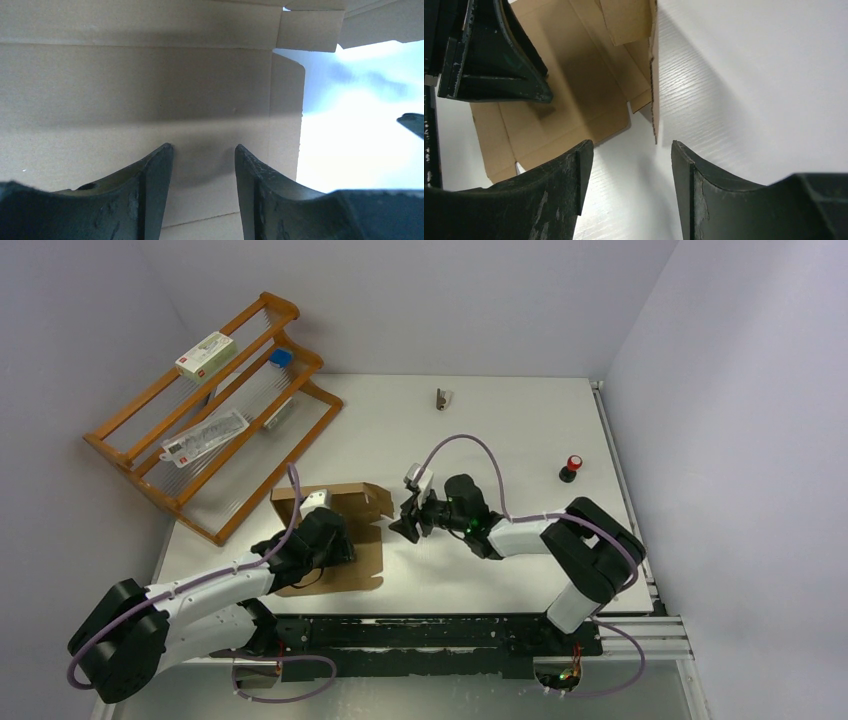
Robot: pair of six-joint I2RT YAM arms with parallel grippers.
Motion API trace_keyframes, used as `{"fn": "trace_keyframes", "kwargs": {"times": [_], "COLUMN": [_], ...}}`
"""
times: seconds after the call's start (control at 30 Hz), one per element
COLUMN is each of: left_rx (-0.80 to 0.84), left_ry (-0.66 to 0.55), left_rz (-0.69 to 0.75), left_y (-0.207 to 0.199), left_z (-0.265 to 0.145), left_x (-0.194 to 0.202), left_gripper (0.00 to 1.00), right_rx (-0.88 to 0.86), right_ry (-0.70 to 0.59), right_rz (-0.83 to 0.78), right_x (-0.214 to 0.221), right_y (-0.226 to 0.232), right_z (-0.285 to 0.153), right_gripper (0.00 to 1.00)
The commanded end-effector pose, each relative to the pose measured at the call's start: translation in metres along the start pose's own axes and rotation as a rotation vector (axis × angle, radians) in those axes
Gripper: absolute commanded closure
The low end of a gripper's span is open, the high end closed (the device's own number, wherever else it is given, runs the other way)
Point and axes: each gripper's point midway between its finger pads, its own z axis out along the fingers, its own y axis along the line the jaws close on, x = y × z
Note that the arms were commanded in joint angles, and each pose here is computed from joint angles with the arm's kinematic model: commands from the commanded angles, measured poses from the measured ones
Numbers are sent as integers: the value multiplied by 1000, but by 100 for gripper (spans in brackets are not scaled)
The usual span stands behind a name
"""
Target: Fold the paper box
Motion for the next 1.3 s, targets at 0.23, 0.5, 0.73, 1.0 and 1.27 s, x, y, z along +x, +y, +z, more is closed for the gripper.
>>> {"fn": "trace_keyframes", "kwargs": {"times": [0.23,0.5,0.73,1.0,1.27], "left_rx": [-24,-31,-81,-133,-137], "left_ry": [42,-91,-128,-123,-95], "left_rz": [28,22,7,34,42], "left_y": [8,2,11,14,15], "left_z": [-5,-19,-10,10,20], "left_x": [7,-34,-50,-54,-46], "left_gripper": [46,39,38,33,32], "right_rx": [229,188,73,-4,-53], "right_ry": [-70,-45,-44,-46,-25], "right_rz": [-89,-98,-77,-45,-40], "right_x": [-46,-39,-28,-18,-11], "right_y": [-67,-79,-60,-42,-31], "right_z": [-18,14,27,29,31], "right_gripper": [37,38,38,38,38]}}
